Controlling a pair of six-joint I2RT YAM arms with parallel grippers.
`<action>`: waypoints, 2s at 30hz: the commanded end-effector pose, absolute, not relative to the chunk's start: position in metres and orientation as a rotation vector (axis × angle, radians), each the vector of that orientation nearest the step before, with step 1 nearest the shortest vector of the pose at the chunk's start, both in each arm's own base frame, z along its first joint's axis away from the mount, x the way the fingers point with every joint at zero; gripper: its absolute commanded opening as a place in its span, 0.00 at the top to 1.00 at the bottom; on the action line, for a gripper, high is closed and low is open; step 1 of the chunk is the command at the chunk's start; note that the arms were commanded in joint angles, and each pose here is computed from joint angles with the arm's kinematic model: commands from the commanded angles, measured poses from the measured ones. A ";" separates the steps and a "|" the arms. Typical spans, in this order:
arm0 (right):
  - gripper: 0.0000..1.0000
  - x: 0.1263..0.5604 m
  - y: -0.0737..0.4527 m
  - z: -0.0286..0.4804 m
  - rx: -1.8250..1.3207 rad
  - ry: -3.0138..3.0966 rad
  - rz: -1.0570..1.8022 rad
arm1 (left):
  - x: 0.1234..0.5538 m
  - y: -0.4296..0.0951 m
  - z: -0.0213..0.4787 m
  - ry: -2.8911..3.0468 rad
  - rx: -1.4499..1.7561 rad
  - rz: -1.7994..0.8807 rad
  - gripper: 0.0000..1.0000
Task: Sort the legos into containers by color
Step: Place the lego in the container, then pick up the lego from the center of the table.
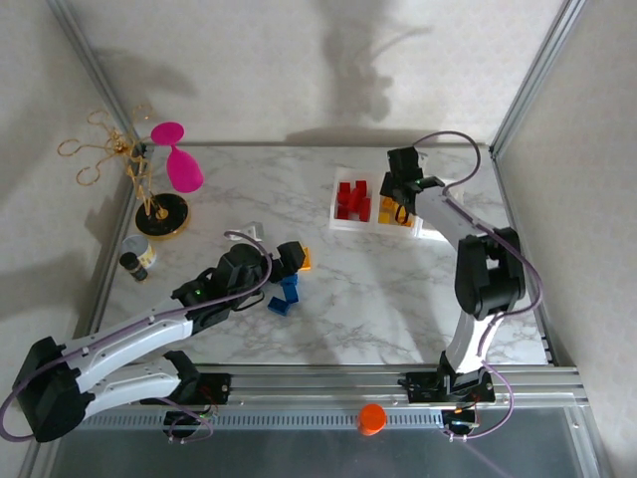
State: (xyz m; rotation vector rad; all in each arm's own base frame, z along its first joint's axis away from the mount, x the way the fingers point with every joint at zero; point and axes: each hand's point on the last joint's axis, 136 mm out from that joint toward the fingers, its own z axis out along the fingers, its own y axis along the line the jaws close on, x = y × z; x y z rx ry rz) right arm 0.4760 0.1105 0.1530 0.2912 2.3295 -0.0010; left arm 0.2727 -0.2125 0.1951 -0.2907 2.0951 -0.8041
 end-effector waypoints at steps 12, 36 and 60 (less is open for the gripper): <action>0.25 0.357 0.229 0.150 0.054 2.391 0.261 | 0.248 -0.162 0.188 2.053 -0.405 -0.737 0.01; 0.33 0.329 0.361 0.043 -0.306 2.567 0.226 | 0.230 -0.120 0.175 2.004 -0.533 -0.672 0.00; 0.71 0.325 0.338 0.021 -0.300 2.641 0.145 | 0.231 -0.126 0.178 2.010 -0.525 -0.693 0.00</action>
